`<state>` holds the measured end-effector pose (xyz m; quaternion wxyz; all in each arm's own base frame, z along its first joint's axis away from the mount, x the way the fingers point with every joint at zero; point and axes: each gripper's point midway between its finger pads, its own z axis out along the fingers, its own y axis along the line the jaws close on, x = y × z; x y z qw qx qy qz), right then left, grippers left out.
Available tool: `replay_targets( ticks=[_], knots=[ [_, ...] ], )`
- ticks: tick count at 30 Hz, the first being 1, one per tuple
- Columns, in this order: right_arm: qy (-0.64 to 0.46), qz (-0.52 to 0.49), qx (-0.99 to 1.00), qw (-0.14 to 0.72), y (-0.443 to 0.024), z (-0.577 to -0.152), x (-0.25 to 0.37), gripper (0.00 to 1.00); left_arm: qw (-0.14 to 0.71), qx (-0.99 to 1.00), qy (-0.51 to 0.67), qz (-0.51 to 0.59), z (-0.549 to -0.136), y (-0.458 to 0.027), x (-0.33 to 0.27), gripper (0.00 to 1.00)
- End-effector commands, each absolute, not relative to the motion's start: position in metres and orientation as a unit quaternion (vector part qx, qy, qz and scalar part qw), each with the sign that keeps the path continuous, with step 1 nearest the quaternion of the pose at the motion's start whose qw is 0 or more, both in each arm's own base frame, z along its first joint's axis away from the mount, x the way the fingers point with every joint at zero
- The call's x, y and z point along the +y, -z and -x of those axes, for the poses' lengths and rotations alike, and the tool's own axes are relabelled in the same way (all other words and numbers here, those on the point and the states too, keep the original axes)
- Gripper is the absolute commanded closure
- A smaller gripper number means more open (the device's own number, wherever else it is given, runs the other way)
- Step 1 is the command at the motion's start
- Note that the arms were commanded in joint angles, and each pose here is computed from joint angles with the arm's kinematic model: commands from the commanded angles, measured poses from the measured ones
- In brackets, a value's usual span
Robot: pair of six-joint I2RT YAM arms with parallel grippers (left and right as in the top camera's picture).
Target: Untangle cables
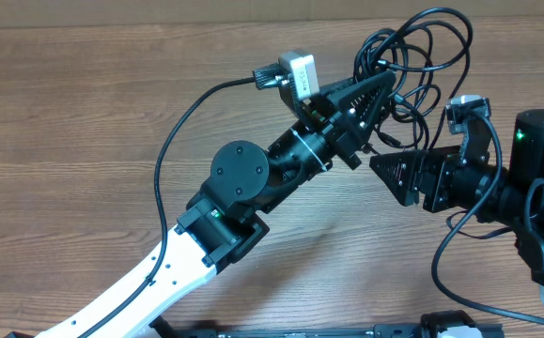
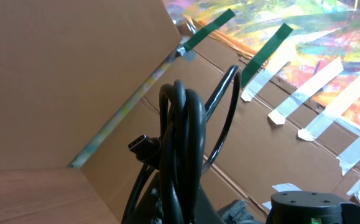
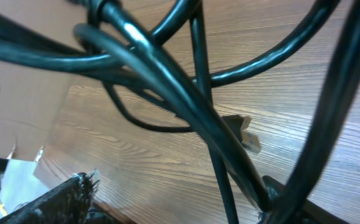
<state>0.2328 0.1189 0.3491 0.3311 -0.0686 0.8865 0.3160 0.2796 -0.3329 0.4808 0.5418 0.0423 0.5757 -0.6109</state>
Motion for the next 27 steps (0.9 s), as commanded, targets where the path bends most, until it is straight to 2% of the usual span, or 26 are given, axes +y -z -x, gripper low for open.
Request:
replay_targets(
  ticks=[1, 2, 8, 10, 16, 21, 27],
  knots=[
    [-0.32, 0.086, 0.881, 0.338, -0.353, -0.231, 0.122, 0.19, 0.561, 0.555, 0.613, -0.045, -0.274, -0.501, -0.327, 0.96],
    [-0.312, 0.076, 0.885, 0.339, -0.352, -0.233, 0.118, 0.18, 0.561, 0.556, 0.612, -0.045, -0.274, -0.501, -0.327, 0.96],
    [-0.198, -0.168, 0.911, 0.321, -0.325, -0.247, 0.058, 0.12, 0.576, 0.557, 0.596, -0.048, -0.277, -0.5, -0.325, 0.96],
    [-0.179, -0.216, 0.908, 0.312, -0.319, -0.244, 0.047, 0.12, 0.577, 0.562, 0.591, -0.045, -0.279, -0.497, -0.325, 0.96],
    [-0.2, -0.217, 0.904, 0.309, -0.322, -0.241, 0.053, 0.12, 0.571, 0.585, 0.575, -0.034, -0.286, -0.485, -0.325, 0.96],
    [-0.224, -0.136, 0.901, 0.347, -0.339, -0.248, 0.067, 0.12, 0.562, 0.587, 0.582, -0.029, -0.285, -0.484, -0.326, 0.96],
    [-0.226, -0.1, 0.892, 0.379, -0.351, -0.257, 0.07, 0.11, 0.537, 0.592, 0.6, -0.006, -0.286, -0.481, -0.326, 0.96]
  ],
)
